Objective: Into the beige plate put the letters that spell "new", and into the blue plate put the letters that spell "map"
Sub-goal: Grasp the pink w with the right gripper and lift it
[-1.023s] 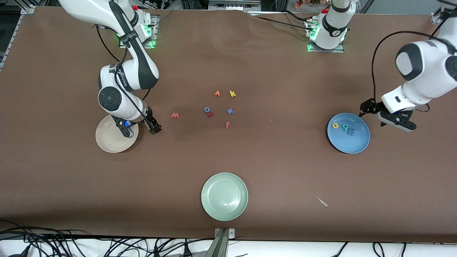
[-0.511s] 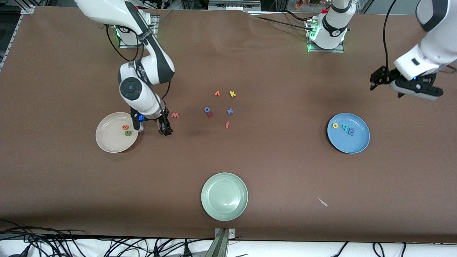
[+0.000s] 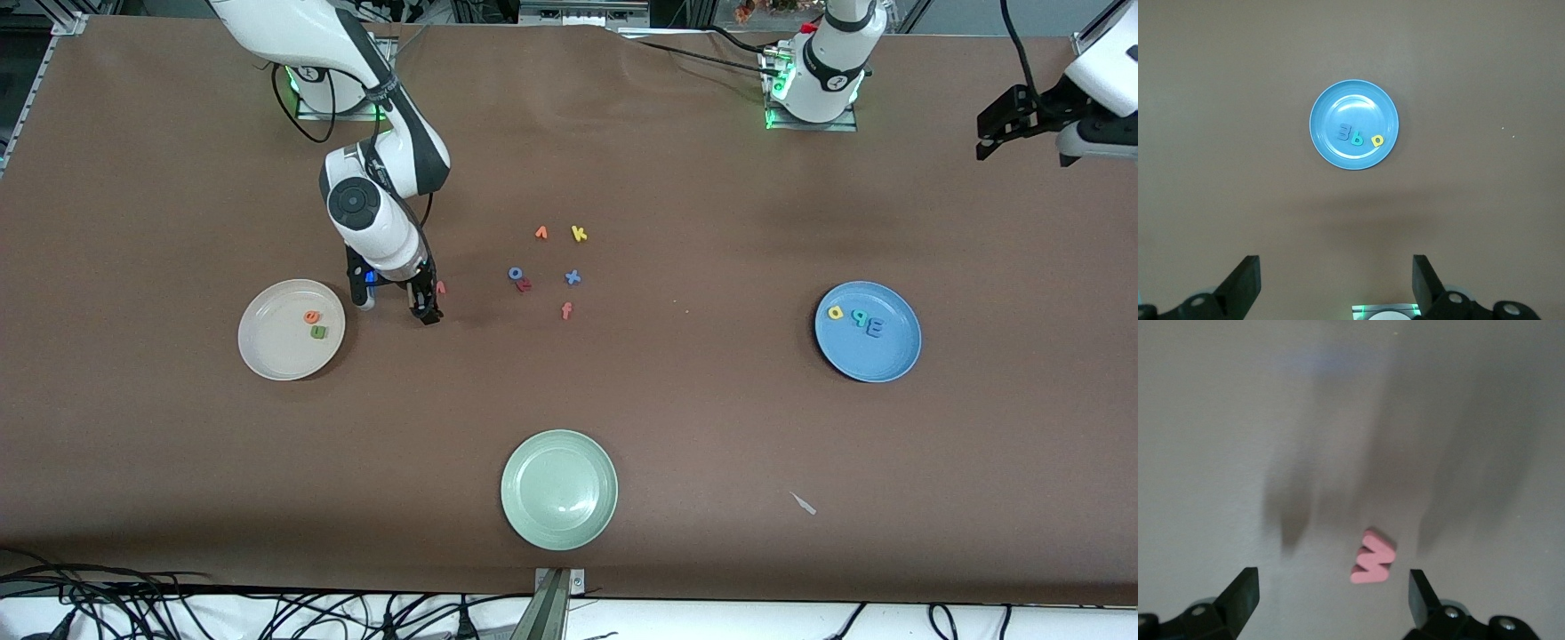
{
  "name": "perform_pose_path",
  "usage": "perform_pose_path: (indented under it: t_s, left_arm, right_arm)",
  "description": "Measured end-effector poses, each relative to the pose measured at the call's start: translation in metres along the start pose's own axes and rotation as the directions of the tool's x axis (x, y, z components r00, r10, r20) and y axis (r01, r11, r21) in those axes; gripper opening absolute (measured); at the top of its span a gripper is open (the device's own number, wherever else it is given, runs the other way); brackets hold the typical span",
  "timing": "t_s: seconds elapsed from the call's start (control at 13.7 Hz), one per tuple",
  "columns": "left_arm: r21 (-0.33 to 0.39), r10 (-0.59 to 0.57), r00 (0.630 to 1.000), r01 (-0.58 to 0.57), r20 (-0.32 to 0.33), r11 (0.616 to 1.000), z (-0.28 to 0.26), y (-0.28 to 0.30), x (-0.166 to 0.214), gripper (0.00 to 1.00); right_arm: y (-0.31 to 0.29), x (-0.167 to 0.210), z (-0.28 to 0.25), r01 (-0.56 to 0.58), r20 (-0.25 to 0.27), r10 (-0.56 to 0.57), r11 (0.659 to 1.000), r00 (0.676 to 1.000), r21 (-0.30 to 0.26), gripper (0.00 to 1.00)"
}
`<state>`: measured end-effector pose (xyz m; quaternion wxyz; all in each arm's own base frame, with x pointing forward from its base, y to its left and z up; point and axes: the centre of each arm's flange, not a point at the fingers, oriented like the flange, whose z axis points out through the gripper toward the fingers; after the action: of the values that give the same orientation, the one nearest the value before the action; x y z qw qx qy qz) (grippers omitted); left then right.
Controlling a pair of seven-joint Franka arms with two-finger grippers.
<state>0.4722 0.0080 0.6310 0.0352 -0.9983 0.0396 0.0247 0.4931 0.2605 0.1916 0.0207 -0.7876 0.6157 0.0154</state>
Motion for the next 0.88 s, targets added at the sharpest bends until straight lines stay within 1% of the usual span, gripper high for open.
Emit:
perform_pose_path:
  t_s: [0.22,0.37,0.51,0.58,0.66,0.8,0.88]
  left_arm:
    - [-0.043,-0.043,0.999,0.043,0.004,0.998,0.001,0.009,0.008,1.00]
    - [-0.048,-0.047,0.999,0.047,0.002,0.998,0.000,0.009,0.022,1.00]
    - [-0.049,-0.048,0.999,0.048,0.004,0.998,0.001,0.008,0.035,1.00]
    - [-0.050,-0.048,0.999,0.048,0.005,0.998,0.003,0.007,0.040,1.00]
    - [-0.053,-0.047,0.999,0.047,0.005,0.997,0.003,0.007,0.045,1.00]
    - [-0.065,-0.044,0.999,0.044,0.006,0.997,0.002,0.009,0.053,1.00]
    - [-0.068,-0.042,0.999,0.043,0.007,0.997,-0.001,0.010,0.057,1.00]
  right_arm:
    - [0.007,0.000,0.018,0.002,-0.009,-0.002,1.000,1.000,-0.015,0.99]
    - [0.009,-0.002,0.025,0.005,-0.012,-0.005,1.000,1.000,-0.016,0.94]
    - [0.007,-0.003,0.022,0.006,-0.009,-0.006,1.000,1.000,-0.002,0.72]
    - [0.007,-0.003,0.022,0.006,-0.009,-0.006,1.000,1.000,-0.002,0.72]
    - [0.006,-0.003,0.020,0.007,-0.008,-0.007,1.000,1.000,0.001,0.63]
    - [0.007,-0.007,0.018,0.028,-0.008,-0.028,1.000,1.000,0.002,0.37]
    - [0.007,-0.009,0.015,0.045,-0.008,-0.045,0.999,0.999,0.000,0.29]
